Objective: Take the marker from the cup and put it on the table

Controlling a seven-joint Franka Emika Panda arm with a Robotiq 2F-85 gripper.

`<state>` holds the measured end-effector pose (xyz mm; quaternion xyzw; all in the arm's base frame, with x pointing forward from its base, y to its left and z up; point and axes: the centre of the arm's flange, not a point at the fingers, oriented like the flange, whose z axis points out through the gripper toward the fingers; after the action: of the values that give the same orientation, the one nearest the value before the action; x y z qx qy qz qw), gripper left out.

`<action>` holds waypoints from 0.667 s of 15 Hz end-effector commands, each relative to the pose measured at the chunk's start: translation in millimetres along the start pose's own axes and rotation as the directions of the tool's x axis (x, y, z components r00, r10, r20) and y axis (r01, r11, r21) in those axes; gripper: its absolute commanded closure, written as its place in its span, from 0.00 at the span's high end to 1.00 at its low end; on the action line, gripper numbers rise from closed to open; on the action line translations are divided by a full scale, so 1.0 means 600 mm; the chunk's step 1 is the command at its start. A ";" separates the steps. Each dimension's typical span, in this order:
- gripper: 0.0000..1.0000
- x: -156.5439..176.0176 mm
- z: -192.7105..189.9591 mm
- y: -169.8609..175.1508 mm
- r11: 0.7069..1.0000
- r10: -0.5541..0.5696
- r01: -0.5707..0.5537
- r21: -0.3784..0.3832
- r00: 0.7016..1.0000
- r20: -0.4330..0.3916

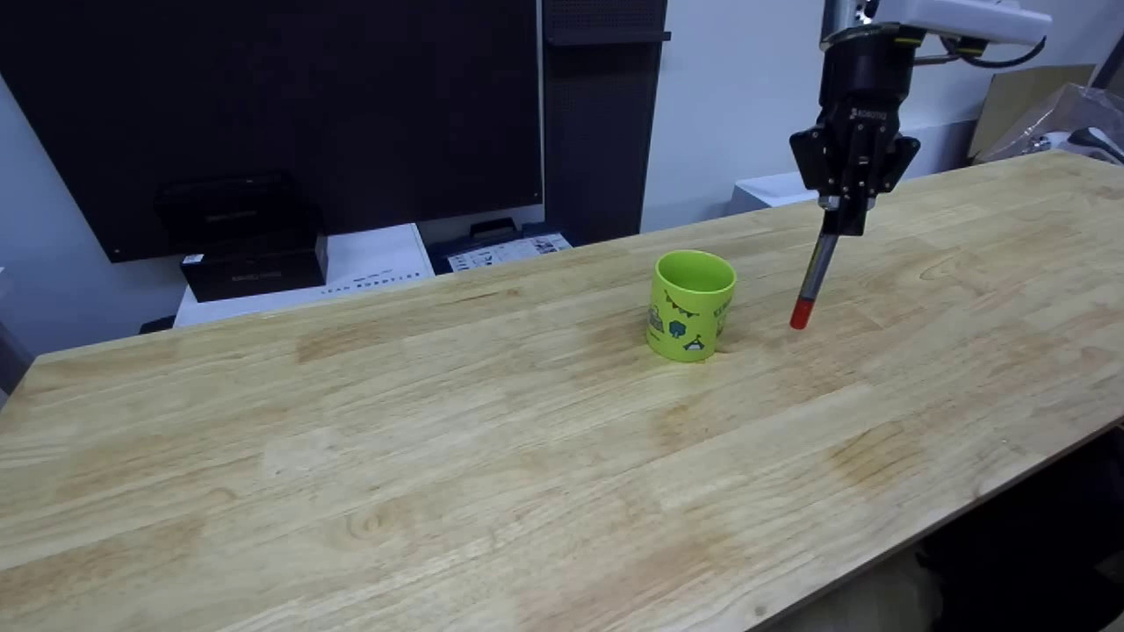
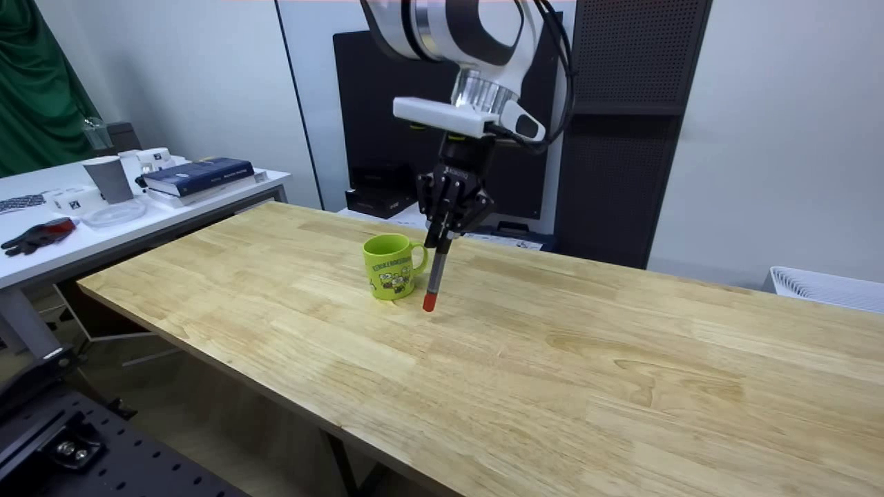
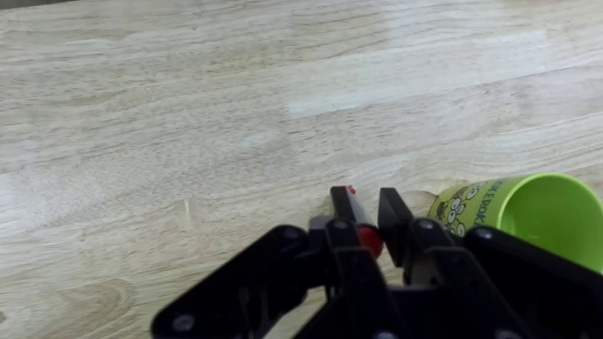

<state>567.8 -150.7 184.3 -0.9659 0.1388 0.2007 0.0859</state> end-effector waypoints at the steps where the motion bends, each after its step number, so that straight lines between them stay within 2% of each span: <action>1: 0.05 0.050 0.005 0.021 0.995 0.048 -0.051 0.085 0.998 0.041; 5: 0.05 0.070 0.029 0.047 0.980 0.115 -0.127 0.154 0.990 0.085; 10: 0.05 0.083 0.033 0.072 0.971 0.157 -0.168 0.171 0.985 0.072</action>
<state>578.1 -191.3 144.0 -0.9400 0.2099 0.2211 0.1529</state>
